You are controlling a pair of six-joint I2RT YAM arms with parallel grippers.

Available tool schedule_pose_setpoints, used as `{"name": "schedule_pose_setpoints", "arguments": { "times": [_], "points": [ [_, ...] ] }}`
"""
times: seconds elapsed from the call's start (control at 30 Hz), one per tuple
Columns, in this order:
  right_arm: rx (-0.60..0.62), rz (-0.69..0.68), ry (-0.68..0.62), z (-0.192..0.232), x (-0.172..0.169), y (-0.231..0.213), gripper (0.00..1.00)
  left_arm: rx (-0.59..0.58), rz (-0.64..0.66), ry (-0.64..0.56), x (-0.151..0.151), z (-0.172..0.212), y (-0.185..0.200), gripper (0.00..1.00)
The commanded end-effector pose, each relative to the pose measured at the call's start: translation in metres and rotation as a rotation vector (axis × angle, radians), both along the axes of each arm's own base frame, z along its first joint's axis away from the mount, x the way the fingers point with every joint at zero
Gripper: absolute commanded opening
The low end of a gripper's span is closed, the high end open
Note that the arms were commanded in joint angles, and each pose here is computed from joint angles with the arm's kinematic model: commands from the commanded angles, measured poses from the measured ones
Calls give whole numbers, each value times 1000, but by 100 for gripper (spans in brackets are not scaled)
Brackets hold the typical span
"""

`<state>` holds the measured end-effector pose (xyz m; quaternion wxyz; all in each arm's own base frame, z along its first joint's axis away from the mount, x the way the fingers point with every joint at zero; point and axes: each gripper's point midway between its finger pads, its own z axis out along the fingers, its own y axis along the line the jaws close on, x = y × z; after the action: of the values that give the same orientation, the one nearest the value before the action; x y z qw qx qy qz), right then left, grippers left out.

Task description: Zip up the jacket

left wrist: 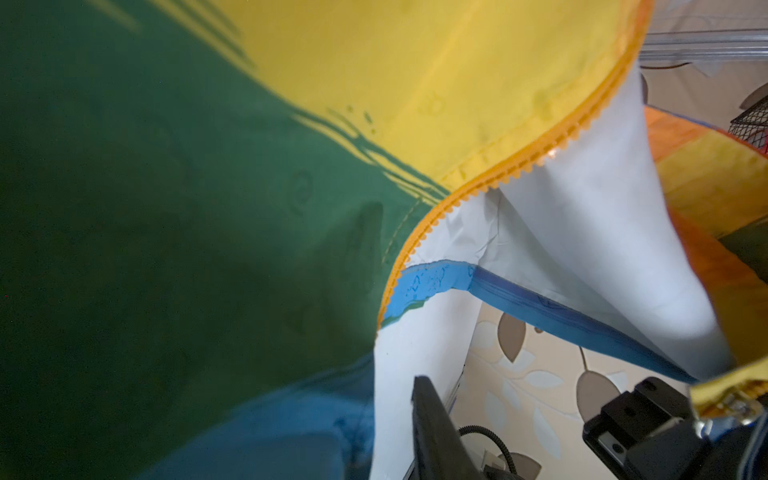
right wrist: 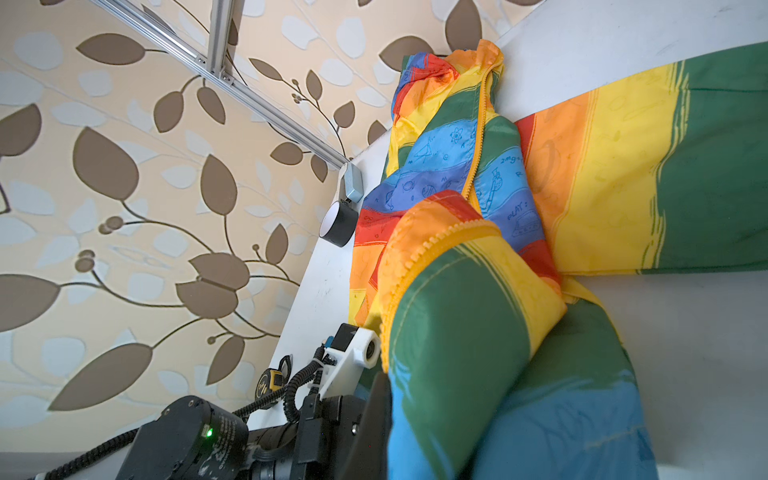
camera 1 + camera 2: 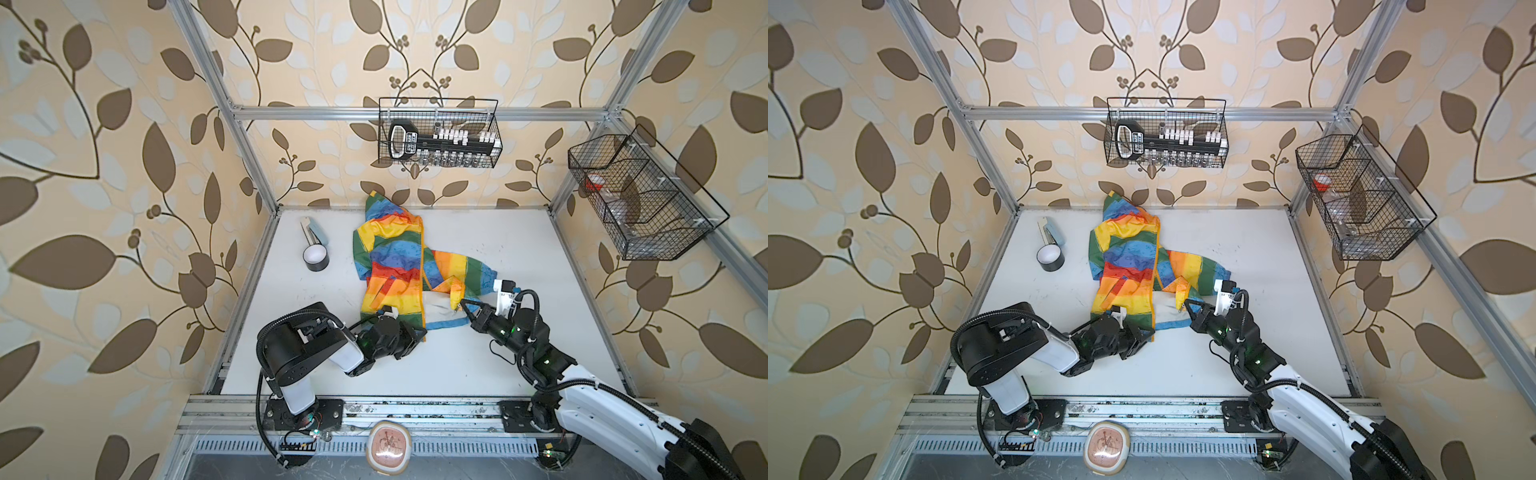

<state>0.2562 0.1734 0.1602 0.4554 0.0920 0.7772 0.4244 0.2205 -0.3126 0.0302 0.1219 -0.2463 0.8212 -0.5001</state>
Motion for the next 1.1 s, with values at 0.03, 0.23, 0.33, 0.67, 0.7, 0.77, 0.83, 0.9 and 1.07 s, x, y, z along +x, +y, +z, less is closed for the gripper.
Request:
{"name": "schedule_pose_setpoints", "arguments": {
  "times": [0.03,0.23,0.33,0.67,0.7,0.77,0.83,0.9,1.07],
  "points": [
    [18,8,-1,0,-2,0,0,83,30,49,-5,-21,19,26],
    [19,13,-2,0,-3,1,0,87,33,50,-5,-22,20,25],
    [21,16,-1,0,-4,2,0,92,39,51,-6,-22,23,28],
    [22,22,-3,0,-5,4,0,101,41,49,-6,-22,25,27],
    [21,22,-3,0,-4,3,0,98,39,49,-6,-22,23,26],
    [20,22,-1,-1,-5,3,0,92,32,49,-5,-23,21,23],
    [21,23,-1,0,-5,4,0,86,28,52,-5,-24,18,20],
    [20,25,-3,0,-5,4,0,83,27,54,-5,-25,17,16],
    [16,24,-5,0,-7,3,0,73,23,49,-4,-24,15,9]
  ]
}}
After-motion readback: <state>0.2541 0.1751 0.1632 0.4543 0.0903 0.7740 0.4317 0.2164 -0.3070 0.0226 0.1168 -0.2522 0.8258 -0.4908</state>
